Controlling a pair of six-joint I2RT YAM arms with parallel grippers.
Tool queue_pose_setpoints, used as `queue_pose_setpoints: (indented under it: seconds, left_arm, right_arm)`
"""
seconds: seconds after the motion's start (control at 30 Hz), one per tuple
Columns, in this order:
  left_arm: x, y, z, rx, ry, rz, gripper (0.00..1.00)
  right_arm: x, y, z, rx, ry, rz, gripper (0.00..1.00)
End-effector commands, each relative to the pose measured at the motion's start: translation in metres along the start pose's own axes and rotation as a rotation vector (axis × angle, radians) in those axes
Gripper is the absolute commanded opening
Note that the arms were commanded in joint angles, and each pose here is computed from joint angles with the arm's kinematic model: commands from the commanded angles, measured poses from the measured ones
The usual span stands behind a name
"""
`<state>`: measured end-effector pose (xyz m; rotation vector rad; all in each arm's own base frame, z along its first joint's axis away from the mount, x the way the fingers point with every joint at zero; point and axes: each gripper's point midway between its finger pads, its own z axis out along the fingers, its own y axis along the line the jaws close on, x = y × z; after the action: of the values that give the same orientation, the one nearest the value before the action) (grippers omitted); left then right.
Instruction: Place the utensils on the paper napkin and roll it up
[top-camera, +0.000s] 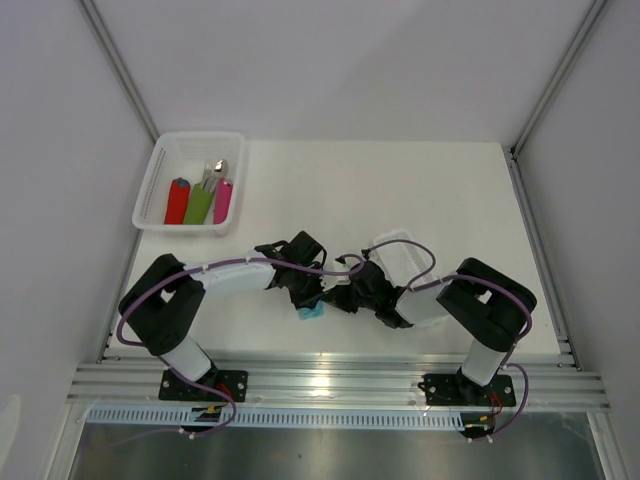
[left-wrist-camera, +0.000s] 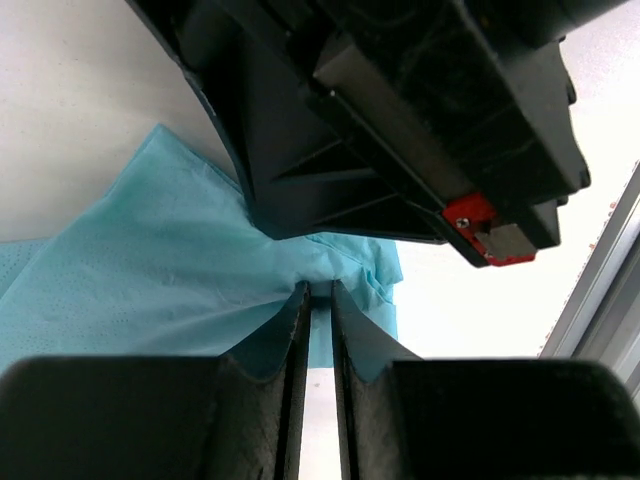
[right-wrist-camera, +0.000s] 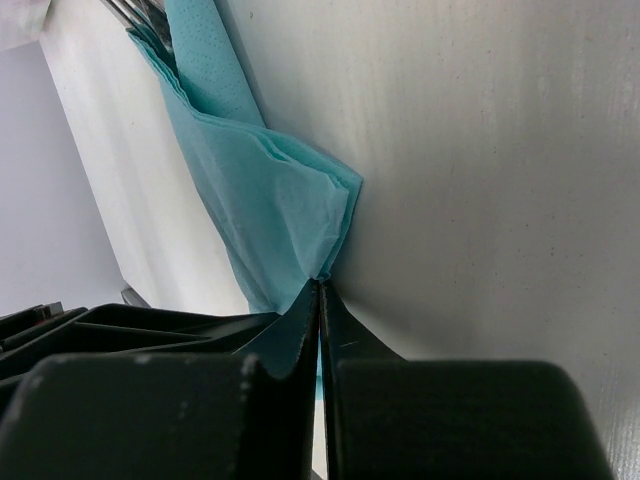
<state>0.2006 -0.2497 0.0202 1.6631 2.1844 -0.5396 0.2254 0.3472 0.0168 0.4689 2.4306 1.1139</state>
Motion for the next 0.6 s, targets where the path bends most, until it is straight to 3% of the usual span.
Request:
queue_pose_setpoints:
  seconds: [0.0,0.17,0.33,0.57]
  left_arm:
    - [0.01,-0.01,0.009,0.031,0.039,-0.012,0.17]
    - [0.006,-0.015,0.003,0.041,0.007,-0.009,0.18]
    - [0.009,-0.014,0.006,0.046,0.029,-0.007,0.19]
    - [0.007,-0.013,0.007,0.044,0.02,0.014,0.19]
  right_arm:
    - [0.001,-0.011,-0.001,0.056,-0.01,-0.011,0.0]
    - [-0.003,-0.01,-0.006,0.075,-0.027,-0.027,0.0]
    - [-0.015,-0.016,-0.019,0.138,-0.08,-0.06,0.14]
    - [-0.029,-0.007,-0.04,0.126,-0.143,-0.1,0.17]
